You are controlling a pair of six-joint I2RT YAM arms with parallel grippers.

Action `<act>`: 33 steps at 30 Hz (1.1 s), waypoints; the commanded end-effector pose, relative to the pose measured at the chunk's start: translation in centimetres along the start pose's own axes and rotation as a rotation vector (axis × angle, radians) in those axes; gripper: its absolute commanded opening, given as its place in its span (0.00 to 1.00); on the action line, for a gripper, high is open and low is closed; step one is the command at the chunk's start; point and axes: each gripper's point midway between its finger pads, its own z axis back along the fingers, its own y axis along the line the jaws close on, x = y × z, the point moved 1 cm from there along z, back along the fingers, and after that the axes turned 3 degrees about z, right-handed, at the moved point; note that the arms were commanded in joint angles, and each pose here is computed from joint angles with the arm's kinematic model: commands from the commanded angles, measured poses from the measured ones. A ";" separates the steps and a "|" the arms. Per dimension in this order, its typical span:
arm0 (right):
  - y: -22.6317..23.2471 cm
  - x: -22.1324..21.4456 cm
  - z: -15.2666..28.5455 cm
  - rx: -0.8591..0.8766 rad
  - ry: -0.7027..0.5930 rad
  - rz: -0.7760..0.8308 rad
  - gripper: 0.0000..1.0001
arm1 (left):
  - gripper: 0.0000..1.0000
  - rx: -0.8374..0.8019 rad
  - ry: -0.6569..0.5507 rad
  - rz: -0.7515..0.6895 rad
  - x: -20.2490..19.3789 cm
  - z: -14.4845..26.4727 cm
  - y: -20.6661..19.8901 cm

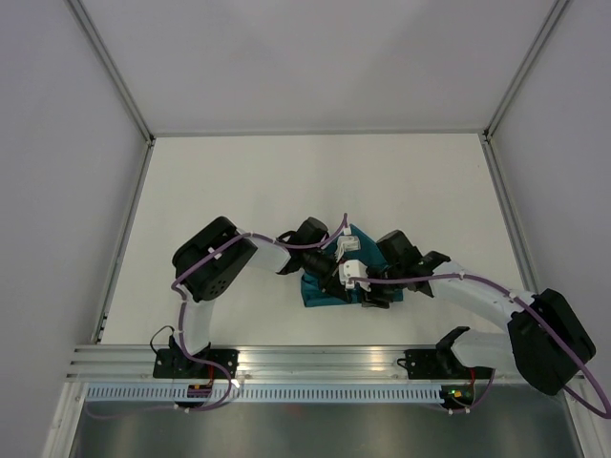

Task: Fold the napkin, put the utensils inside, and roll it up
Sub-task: Roll the napkin with the utensil

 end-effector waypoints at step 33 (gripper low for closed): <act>1.0 -4.5 -3.3 0.456 0.127 -0.279 0.02 | 0.32 0.312 -0.291 0.298 5.4 6.0 4.4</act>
